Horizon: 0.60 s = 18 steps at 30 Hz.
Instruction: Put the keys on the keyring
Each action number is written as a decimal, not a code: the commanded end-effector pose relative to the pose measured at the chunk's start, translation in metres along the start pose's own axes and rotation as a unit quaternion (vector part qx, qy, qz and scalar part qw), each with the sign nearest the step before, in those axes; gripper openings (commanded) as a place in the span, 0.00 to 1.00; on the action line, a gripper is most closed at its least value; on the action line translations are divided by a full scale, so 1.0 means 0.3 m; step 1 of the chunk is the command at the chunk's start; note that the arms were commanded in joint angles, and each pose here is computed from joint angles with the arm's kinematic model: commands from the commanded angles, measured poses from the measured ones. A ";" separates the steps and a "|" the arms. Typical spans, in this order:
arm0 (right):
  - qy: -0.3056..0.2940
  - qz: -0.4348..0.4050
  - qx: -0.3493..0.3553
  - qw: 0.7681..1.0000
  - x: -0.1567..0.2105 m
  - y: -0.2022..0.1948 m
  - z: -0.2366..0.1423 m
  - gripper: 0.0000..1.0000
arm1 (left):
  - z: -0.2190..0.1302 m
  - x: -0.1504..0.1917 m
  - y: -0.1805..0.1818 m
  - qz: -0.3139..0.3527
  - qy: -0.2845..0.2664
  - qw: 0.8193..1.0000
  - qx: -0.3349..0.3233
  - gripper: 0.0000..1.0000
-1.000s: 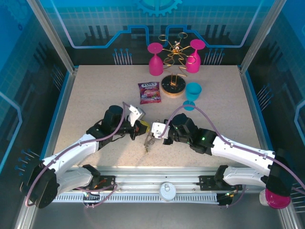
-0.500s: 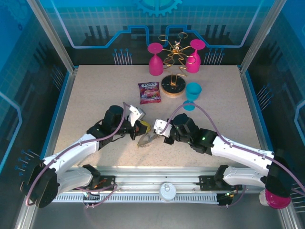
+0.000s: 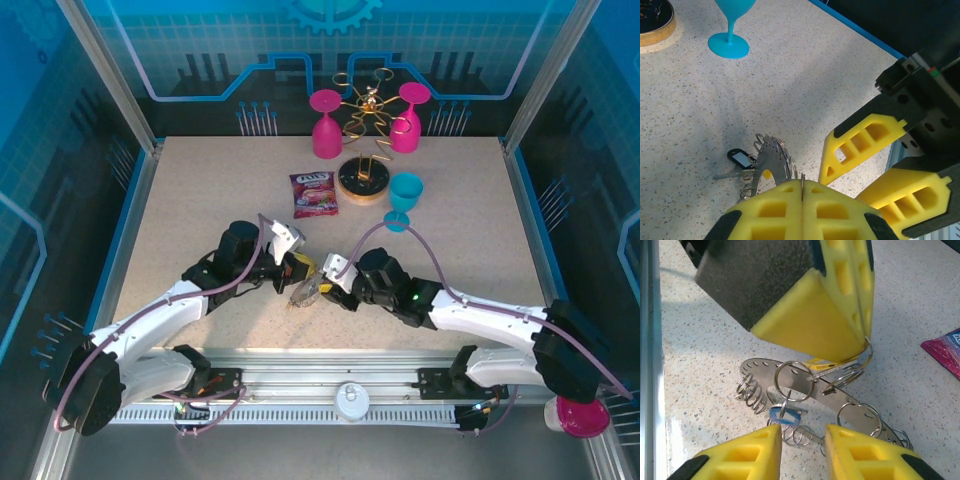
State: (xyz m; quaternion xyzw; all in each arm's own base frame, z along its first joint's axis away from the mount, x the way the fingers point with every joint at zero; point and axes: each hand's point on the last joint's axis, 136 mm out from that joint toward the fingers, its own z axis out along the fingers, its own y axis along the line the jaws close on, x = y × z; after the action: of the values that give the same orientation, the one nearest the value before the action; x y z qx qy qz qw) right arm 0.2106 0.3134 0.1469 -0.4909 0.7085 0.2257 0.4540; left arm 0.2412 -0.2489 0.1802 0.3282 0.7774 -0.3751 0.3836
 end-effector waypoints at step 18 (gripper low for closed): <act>-0.100 0.003 0.050 0.994 -0.096 -0.061 0.022 0.23 | -0.013 -0.013 -0.030 0.010 -0.006 1.000 0.022 0.00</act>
State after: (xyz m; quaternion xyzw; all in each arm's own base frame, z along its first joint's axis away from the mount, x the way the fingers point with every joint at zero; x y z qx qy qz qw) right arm 0.2253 0.3255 0.1628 -0.4593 0.6753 0.2414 0.5242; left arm 0.2405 -0.2487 0.1792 0.3281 0.7787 -0.3750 0.3811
